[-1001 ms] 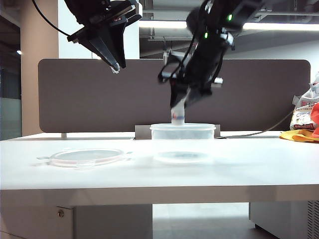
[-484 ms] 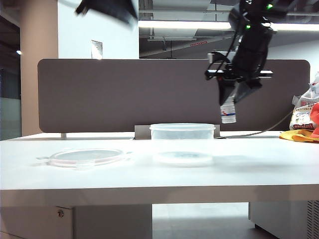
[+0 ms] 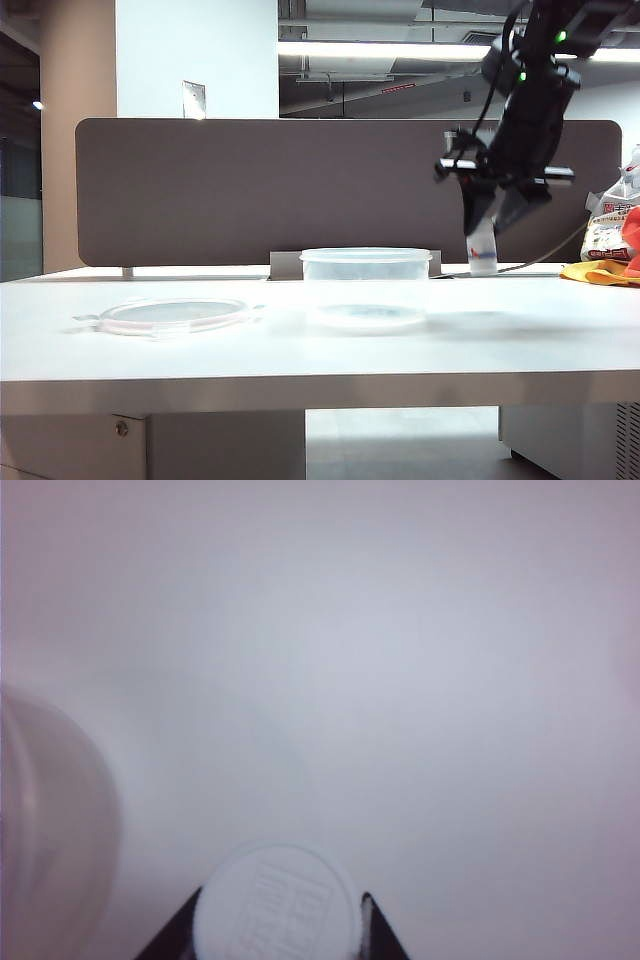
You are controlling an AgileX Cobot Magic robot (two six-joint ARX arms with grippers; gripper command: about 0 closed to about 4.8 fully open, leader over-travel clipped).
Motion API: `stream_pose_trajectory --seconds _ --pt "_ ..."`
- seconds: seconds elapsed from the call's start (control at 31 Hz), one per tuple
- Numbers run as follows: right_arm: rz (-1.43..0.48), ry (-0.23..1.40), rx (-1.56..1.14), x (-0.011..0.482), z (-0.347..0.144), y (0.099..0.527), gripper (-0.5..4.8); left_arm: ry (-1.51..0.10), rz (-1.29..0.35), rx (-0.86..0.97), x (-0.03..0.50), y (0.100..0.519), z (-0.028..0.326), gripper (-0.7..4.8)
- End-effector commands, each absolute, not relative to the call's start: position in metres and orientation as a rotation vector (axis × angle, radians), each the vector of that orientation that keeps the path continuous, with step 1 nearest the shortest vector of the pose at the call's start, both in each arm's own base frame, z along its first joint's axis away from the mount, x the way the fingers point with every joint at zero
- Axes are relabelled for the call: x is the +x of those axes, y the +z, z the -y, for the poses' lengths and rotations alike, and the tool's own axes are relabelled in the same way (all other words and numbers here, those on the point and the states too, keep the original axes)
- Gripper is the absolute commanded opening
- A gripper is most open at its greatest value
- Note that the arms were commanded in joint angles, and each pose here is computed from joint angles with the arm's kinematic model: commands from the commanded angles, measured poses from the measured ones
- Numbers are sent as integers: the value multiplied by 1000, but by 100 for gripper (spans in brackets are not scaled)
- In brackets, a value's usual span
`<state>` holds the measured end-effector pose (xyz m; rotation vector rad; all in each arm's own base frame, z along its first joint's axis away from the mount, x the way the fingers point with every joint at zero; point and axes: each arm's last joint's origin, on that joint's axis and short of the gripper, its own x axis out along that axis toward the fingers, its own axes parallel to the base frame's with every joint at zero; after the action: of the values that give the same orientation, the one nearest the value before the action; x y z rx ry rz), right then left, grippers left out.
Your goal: Remove the lid of the round box, pick up the small white medicine bottle inside, and place it on the table.
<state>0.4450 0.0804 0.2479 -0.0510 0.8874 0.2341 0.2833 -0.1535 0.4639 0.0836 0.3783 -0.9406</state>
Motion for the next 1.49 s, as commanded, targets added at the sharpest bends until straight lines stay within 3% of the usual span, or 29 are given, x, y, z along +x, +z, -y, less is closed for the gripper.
stream_pose_trajectory --seconds 0.03,0.39,0.48,0.61,0.84,1.07,1.29,1.49 --pt "-939 234 -44 447 -79 235 147 -932 -372 87 281 466 153 88" --pt "-1002 239 -41 452 -80 214 158 -929 -369 95 282 466 153 88" --pt "-1011 239 -38 451 -80 214 292 -912 -369 99 282 466 153 88" --pt "-1029 238 -40 449 -80 213 380 -907 -366 101 282 466 153 88" --pt "-997 238 -37 444 -78 230 382 -865 -358 154 284 464 152 88" --pt "-840 223 -25 422 -66 294 381 -733 -427 209 288 458 137 83" --pt "-767 290 2 367 -60 355 377 -621 -485 175 294 441 103 79" --pt "-767 328 -4 307 -63 355 364 -546 -503 110 275 398 80 79"
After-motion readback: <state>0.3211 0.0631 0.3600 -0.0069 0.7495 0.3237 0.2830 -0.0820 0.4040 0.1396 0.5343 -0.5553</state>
